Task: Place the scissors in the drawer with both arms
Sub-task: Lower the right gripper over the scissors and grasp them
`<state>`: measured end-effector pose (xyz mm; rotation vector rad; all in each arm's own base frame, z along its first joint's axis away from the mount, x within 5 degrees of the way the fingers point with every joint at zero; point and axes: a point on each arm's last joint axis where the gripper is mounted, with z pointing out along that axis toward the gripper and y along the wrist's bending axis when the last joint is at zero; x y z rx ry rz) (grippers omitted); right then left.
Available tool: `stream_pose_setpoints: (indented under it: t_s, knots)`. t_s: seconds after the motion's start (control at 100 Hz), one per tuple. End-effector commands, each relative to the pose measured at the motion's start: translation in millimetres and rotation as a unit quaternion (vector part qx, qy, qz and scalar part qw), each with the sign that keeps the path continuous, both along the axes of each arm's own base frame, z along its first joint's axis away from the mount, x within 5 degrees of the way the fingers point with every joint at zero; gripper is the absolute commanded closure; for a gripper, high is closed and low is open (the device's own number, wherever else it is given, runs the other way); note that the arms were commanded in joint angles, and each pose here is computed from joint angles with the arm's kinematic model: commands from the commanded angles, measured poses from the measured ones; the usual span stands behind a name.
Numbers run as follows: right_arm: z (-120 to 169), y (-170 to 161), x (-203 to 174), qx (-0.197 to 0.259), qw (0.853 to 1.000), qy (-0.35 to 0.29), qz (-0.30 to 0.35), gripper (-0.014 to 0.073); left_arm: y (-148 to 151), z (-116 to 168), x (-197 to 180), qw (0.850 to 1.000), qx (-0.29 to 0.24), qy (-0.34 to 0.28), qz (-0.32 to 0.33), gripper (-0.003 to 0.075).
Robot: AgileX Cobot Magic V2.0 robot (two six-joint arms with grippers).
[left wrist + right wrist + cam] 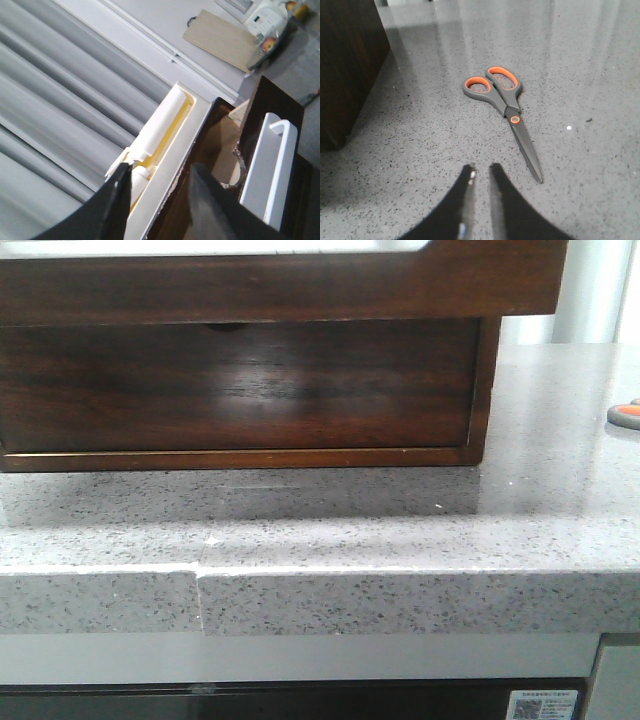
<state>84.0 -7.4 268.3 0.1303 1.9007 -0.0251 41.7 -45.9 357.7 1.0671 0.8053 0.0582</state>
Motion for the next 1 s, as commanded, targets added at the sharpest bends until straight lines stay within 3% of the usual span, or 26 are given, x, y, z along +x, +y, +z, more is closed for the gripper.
stream_pose_setpoints:
  t_s: [0.0,0.08,0.15,0.36,0.49,0.57,0.83,0.99]
  knots:
    - [24,-1,13,-0.03,0.999,-0.027,0.007,0.0406,6,12,-7,0.999,-0.039,0.001,-0.02,0.0488]
    - [34,-1,24,-0.049,0.999,-0.006,0.015,0.026,10,13,-9,0.998,-0.053,0.01,-0.022,0.05]
    - [42,-1,37,-0.068,0.997,0.025,0.021,0.0218,10,12,-9,0.997,-0.063,0.024,-0.029,0.05]
    - [72,-1,84,-0.072,0.991,0.116,0.018,0.0218,11,12,-8,0.997,-0.065,0.031,-0.027,0.05]
    - [86,-4,118,-0.069,0.977,0.202,0.004,0.0218,11,12,-8,0.997,-0.067,0.036,-0.028,0.05]
    - [93,-4,137,-0.068,0.974,0.217,0.001,0.0218,11,12,-8,0.997,-0.067,0.036,-0.028,0.05]
    - [78,-4,178,-0.077,0.964,0.256,0.003,0.0218,11,12,-8,0.997,-0.067,0.036,-0.028,0.05]
    - [66,-11,200,-0.08,0.945,0.318,-0.013,0.0218,11,11,-8,0.997,-0.067,0.037,-0.027,0.05]
